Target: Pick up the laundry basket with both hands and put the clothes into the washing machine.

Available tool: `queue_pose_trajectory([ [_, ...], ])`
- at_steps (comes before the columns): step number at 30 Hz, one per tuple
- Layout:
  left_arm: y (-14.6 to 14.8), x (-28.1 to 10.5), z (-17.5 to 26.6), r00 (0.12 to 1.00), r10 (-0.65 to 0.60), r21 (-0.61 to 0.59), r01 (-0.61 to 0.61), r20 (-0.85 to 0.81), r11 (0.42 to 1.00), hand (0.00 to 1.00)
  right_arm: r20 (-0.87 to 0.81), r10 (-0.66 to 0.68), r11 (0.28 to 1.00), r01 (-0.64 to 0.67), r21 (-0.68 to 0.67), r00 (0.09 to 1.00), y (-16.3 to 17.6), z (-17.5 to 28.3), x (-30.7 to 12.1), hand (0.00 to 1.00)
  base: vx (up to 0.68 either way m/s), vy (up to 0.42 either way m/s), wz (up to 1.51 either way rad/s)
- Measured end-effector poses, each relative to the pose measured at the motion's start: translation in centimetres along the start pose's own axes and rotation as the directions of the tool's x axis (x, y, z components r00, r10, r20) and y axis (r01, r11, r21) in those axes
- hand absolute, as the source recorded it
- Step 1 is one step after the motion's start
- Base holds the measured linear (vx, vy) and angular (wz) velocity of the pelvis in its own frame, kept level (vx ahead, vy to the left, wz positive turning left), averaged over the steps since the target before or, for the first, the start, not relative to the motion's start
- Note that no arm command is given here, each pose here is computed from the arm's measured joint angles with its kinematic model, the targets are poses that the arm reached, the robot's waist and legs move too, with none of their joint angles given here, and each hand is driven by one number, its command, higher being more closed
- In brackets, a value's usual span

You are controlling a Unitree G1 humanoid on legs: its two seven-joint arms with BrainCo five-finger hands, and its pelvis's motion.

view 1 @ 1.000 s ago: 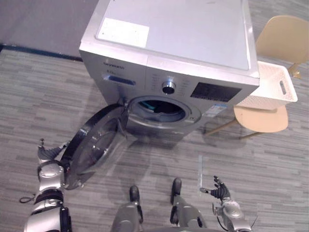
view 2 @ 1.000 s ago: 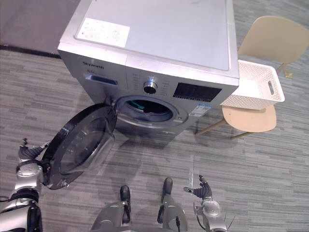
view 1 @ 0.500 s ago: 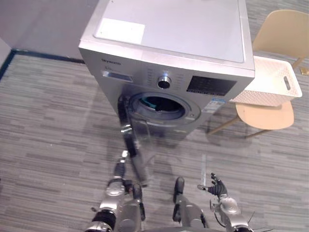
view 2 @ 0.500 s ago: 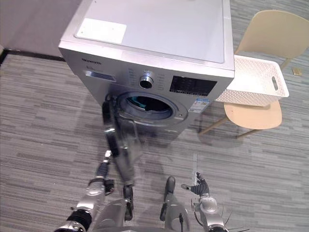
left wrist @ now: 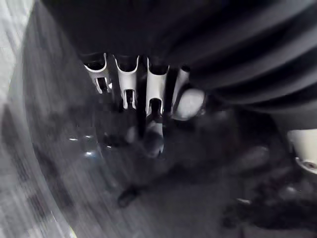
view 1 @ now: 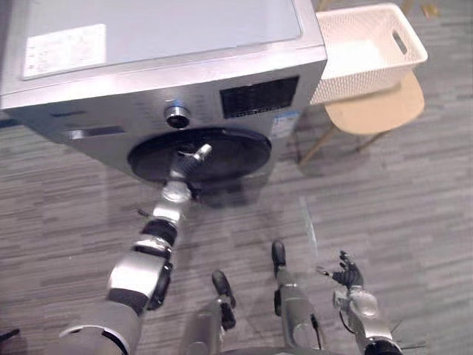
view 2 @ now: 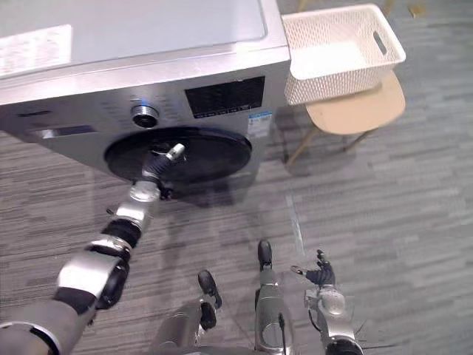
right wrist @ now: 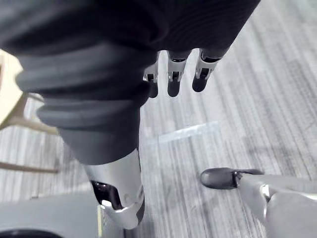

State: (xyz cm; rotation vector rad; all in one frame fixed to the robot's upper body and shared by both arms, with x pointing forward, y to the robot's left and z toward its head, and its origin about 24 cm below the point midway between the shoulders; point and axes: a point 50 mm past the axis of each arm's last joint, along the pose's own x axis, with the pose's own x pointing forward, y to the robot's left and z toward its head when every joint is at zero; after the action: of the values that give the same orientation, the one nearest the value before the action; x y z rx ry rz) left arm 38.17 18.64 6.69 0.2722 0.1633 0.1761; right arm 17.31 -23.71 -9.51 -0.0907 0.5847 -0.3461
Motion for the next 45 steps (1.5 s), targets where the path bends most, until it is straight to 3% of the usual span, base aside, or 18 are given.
queue_pose_trajectory([
  [6, -3.0, -1.4, 0.1, 0.995, -0.069, -0.044, 0.073, 0.075, 0.996, 0.00, 0.102, 0.003, 0.997, -0.010, 0.073, 0.995, 0.7, 1.6, -0.7, 0.00, 0.00, -0.026, 0.22],
  [10, -5.7, -6.1, -4.1, 0.983, -0.164, -0.078, 0.171, 0.083, 0.982, 0.00, 0.096, 0.003, 0.996, -0.012, 0.089, 0.995, 0.9, 1.4, -0.8, 0.00, -0.01, 0.007, 0.37],
  [14, -6.3, -11.5, -9.9, 0.979, -0.196, -0.166, 0.185, -0.052, 0.969, 0.00, 0.022, 0.010, 0.998, -0.011, 0.059, 1.000, 1.1, -0.4, -0.9, 0.00, 0.00, -0.008, 0.60],
  [20, -4.9, -17.2, -17.1, 0.929, -0.205, -0.220, 0.140, -0.308, 0.965, 0.00, -0.058, 0.062, 0.997, -0.064, -0.040, 0.996, 2.2, -2.1, -1.1, 0.00, 0.01, 0.007, 0.81],
  [25, -2.2, -18.4, -20.3, 0.889, -0.098, -0.228, -0.008, -0.448, 0.974, 0.00, -0.037, 0.078, 0.994, -0.081, -0.079, 0.996, 2.7, -1.0, 0.0, 0.00, -0.04, 0.075, 1.13],
  [29, 1.4, -21.7, -24.1, 0.792, 0.032, -0.162, -0.164, -0.610, 0.973, 0.00, -0.018, 0.107, 0.987, -0.108, -0.116, 0.994, 3.4, 0.2, 0.7, 0.00, 0.09, 0.128, 0.36],
  [32, 2.4, -23.7, -25.5, 0.736, 0.077, -0.132, -0.222, -0.673, 0.966, 0.00, 0.009, 0.145, 0.980, -0.143, -0.140, 0.989, 4.4, 1.2, 1.1, 0.00, 0.13, 0.145, 0.30],
  [36, 2.3, -24.4, -25.7, 0.725, 0.076, -0.130, -0.223, -0.685, 0.966, 0.00, -0.032, 0.161, 0.973, -0.164, -0.160, 0.986, 4.6, 0.1, 0.7, 0.00, 0.23, 0.209, 0.71],
  [41, 2.8, -21.2, -23.7, 0.802, 0.099, -0.129, -0.214, -0.589, 0.968, 0.00, 0.006, 0.205, 0.967, -0.201, -0.157, 0.979, 5.9, 1.0, 0.6, 0.00, 0.39, 0.042, 1.26],
  [45, 1.2, -19.2, -22.4, 0.841, 0.050, -0.172, -0.168, -0.539, 0.971, 0.00, 0.071, 0.199, 0.969, -0.185, -0.167, 0.977, 5.2, 2.5, 0.9, 0.00, 0.43, -0.126, 1.56],
])
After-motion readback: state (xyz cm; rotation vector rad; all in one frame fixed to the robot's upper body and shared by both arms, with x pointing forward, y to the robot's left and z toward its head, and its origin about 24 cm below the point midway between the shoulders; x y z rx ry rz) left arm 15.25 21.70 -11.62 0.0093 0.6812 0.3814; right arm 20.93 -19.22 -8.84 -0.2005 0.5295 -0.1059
